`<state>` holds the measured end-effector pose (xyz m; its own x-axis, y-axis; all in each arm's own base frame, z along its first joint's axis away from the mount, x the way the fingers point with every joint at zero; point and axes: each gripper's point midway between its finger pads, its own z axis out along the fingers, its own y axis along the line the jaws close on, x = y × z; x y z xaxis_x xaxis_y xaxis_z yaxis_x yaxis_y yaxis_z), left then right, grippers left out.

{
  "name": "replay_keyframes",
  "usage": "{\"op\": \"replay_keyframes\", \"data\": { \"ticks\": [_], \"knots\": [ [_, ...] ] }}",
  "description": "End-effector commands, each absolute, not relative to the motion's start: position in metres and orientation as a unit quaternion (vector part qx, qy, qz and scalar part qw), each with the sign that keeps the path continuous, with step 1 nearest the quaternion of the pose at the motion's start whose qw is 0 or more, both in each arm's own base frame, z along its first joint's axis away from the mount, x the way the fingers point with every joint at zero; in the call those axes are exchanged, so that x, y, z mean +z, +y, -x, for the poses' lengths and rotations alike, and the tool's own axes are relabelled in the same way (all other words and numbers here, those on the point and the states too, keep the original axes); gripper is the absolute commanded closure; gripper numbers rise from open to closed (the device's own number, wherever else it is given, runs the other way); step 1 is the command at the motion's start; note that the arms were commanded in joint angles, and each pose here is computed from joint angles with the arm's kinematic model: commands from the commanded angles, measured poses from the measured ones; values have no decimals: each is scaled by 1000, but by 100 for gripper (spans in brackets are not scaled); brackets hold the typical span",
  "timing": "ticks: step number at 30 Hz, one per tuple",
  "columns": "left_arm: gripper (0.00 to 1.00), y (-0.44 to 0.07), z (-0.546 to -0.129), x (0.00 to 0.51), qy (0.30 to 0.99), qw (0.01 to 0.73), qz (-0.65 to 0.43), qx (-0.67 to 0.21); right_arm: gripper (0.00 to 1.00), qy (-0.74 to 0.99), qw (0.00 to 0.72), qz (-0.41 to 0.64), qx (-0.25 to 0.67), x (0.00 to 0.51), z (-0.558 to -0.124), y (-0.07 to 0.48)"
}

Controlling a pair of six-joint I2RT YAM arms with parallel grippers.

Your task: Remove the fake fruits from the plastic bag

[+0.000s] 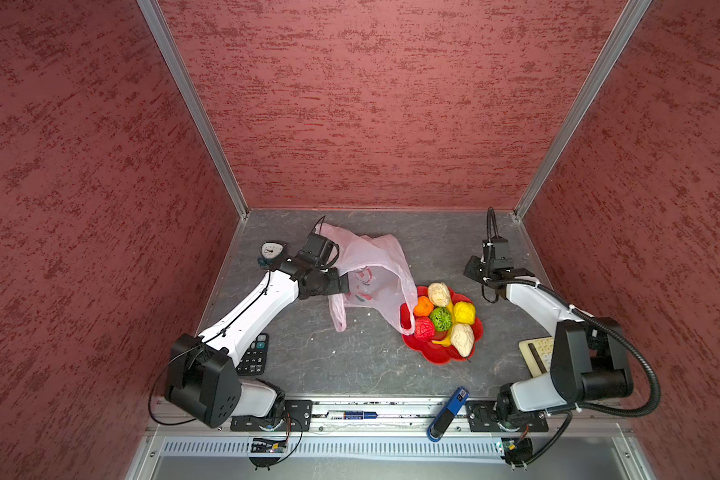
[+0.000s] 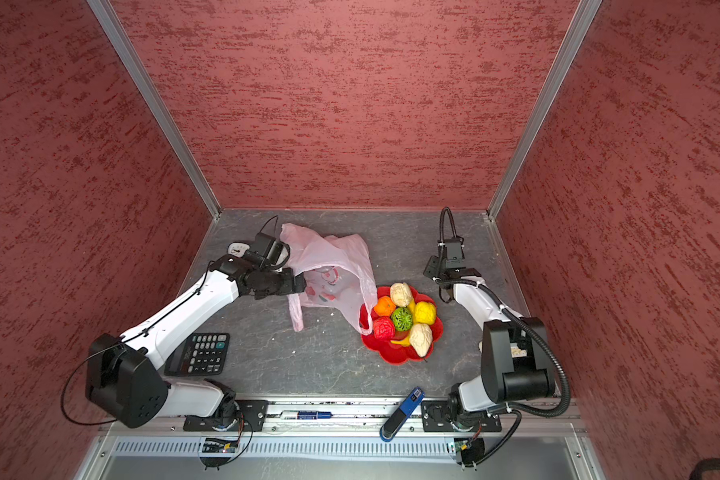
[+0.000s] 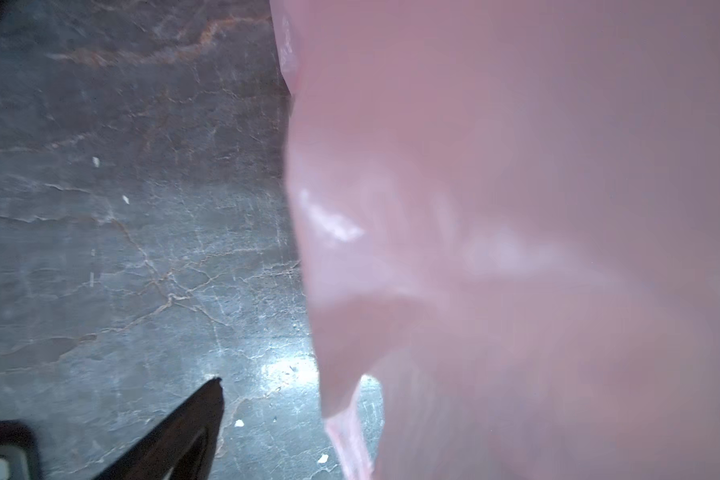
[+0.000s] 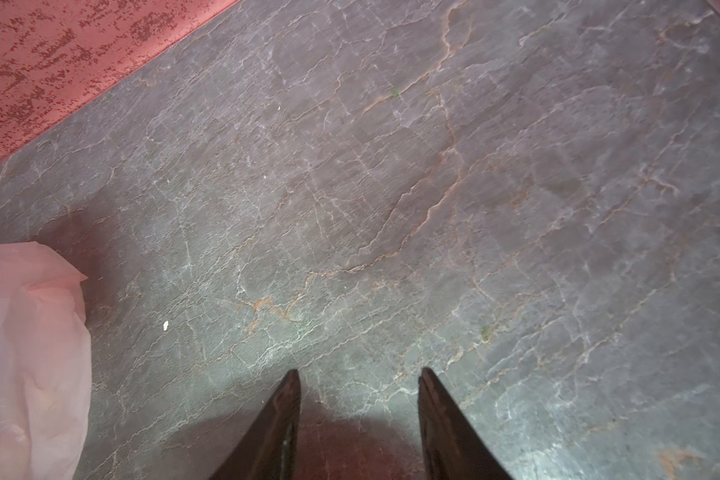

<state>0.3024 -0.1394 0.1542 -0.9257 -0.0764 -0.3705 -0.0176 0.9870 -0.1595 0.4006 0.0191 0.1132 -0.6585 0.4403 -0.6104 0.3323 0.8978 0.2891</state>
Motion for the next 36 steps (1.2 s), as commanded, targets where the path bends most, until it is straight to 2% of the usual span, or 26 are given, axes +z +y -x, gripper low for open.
{"op": "replay_keyframes", "data": {
  "ticks": [1,4,10,13,17,21,31,33,36],
  "knots": [
    [0,-115,-284,138,990,133,-19,41,51,905,363,-206,81,123,-400,19],
    [0,-114,-285,128,990,106,-41,86,49,902,370,-205,84,131,-400,20],
    [0,-111,-298,129,973,104,-78,189,47,903,371,-202,82,136,-394,19],
    [0,-114,-300,130,974,107,-79,183,46,902,372,-201,81,137,-391,18],
    [0,-125,-300,122,984,110,-65,127,43,902,372,-198,94,137,-390,23],
    [0,-160,-294,115,983,126,-123,45,41,905,368,-190,96,135,-387,25],
    [0,-201,-290,178,941,245,-150,-177,37,905,373,-177,102,140,-386,28],
    [0,-205,-286,184,930,247,-150,-227,37,905,374,-175,104,140,-386,28],
    [0,-201,-285,183,928,235,-137,-254,36,906,372,-173,107,141,-386,30]
  ]
}}
